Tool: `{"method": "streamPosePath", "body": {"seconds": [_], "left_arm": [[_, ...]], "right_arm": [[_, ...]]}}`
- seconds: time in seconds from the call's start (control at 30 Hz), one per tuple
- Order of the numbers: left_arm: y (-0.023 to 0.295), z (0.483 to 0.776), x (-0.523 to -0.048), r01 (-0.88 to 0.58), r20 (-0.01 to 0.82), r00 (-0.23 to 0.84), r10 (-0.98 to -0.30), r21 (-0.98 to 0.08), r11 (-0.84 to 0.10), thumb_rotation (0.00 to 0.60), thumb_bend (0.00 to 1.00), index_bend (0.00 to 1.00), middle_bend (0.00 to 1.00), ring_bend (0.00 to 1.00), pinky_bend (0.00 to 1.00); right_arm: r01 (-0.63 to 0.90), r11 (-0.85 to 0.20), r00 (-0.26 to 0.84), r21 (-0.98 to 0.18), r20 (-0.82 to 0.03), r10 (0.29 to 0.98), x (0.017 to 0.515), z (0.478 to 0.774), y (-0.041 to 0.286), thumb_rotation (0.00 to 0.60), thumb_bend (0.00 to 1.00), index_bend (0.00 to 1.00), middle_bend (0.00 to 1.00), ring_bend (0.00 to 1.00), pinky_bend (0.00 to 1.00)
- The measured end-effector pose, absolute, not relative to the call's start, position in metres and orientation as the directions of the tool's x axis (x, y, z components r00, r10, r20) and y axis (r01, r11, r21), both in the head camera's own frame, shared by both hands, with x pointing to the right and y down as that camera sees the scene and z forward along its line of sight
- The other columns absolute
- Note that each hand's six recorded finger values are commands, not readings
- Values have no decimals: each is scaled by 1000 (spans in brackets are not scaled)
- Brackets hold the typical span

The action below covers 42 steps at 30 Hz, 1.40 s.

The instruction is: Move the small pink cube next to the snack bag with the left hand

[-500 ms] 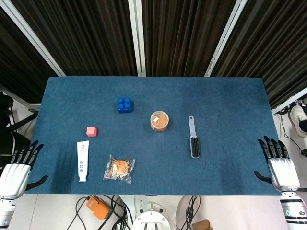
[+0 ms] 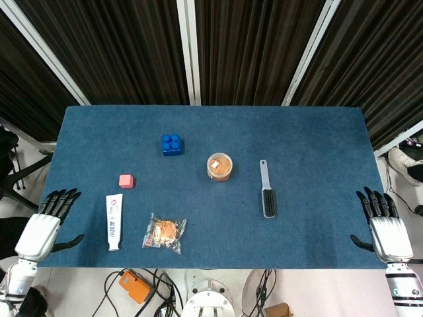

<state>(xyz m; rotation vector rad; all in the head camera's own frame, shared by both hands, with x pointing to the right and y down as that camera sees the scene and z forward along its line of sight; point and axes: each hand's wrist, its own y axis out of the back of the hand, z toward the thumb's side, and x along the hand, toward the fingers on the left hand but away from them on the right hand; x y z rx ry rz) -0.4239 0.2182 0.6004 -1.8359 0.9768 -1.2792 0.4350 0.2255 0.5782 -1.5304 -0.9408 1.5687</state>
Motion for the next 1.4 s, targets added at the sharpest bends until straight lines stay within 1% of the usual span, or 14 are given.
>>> {"method": "streamPosePath", "body": {"seconds": [0.1, 0.17, 0.3, 0.4, 0.7, 1.0, 1.1, 1.2, 1.4], "left_arm": [[196, 622, -412, -265, 453, 256, -854, -817, -513, 600, 172, 129, 151, 47, 39], [183, 637, -405, -281, 468, 257, -846, -801, -528, 600, 172, 146, 164, 60, 39], [154, 666, -390, -307, 498, 228, -836, -779, -547, 600, 172, 167, 185, 80, 39], [142, 683, -382, -304, 517, 203, -831, -774, -556, 600, 172, 172, 190, 85, 39], [129, 721, -370, -248, 569, 152, -808, -770, -588, 600, 173, 202, 206, 100, 39], [123, 740, -361, -256, 589, 133, -797, -757, -602, 600, 198, 271, 259, 142, 39], [122, 744, -359, -259, 589, 132, -797, -756, -601, 600, 237, 321, 310, 175, 39], [121, 748, -358, -263, 588, 127, -799, -757, -598, 600, 293, 397, 385, 211, 42], [116, 751, -352, -283, 571, 122, -812, -764, -579, 600, 430, 529, 490, 272, 54]], "right_arm": [[-15, -458, -21, -889, -457, 889, 436, 579, 224, 600, 272, 0, 0, 0, 0], [-11, -456, -26, -890, -455, 890, 437, 578, 223, 600, 272, 0, 0, 0, 0], [-7, -452, -32, -892, -452, 892, 439, 577, 223, 600, 272, 0, 0, 0, 0], [-6, -449, -33, -893, -449, 893, 440, 575, 223, 600, 272, 0, 0, 0, 0], [5, -431, -29, -903, -431, 902, 440, 569, 226, 600, 272, 0, 0, 0, 0], [9, -428, -29, -904, -428, 903, 442, 567, 226, 600, 272, 0, 0, 0, 0], [11, -425, -29, -905, -425, 905, 442, 566, 226, 600, 272, 0, 0, 0, 0], [12, -421, -30, -907, -422, 906, 442, 566, 227, 600, 272, 0, 0, 0, 0], [12, -424, -30, -905, -425, 905, 442, 566, 226, 600, 271, 0, 0, 0, 0]]}}
